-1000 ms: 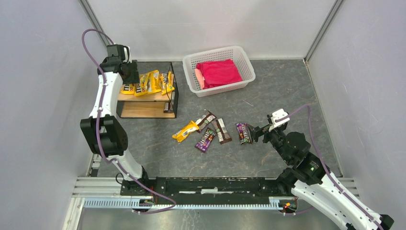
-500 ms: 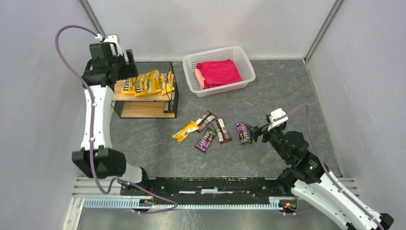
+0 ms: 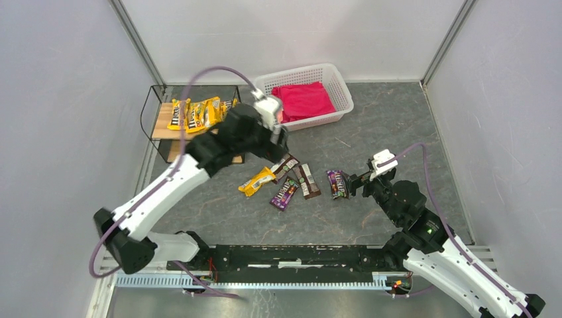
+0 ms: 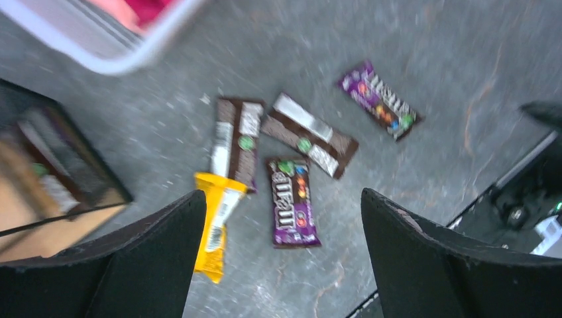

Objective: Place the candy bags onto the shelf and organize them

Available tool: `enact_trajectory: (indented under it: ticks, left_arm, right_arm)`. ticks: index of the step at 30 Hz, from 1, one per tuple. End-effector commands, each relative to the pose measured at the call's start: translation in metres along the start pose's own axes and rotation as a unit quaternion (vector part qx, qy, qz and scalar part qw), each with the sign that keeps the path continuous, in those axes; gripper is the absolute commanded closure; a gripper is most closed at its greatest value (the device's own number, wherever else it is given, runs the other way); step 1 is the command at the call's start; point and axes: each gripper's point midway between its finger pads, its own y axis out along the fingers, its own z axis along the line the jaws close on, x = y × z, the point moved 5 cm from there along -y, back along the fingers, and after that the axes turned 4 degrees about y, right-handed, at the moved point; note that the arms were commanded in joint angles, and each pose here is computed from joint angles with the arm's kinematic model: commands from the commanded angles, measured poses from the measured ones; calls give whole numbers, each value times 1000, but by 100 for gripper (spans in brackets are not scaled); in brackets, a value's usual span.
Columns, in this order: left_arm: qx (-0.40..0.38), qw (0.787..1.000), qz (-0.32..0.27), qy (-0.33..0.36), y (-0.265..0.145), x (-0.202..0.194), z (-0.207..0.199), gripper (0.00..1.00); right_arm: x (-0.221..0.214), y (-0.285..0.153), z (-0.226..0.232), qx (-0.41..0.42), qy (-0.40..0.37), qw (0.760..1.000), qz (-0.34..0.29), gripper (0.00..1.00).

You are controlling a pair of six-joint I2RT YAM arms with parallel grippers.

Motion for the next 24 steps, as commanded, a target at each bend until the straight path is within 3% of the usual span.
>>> enact_trajectory:
  ticks: [1, 9, 17, 24]
  left_arm:
    - [5, 998, 59, -5, 43, -40, -29, 7]
    - [59, 979, 193, 28, 87, -110, -16, 6]
    - [103, 957, 269, 19, 90, -151, 27, 4]
    - [130, 937, 322, 30, 90, -177, 42, 4]
  right_arm:
    - [18, -3, -1, -3, 11, 1000, -29, 2]
    - [18, -5, -2, -4, 10, 1000, -27, 2]
    - [14, -3, -2, -7, 11, 1000, -26, 2]
    - [12, -2, -2, -7, 8, 1000, -24, 2]
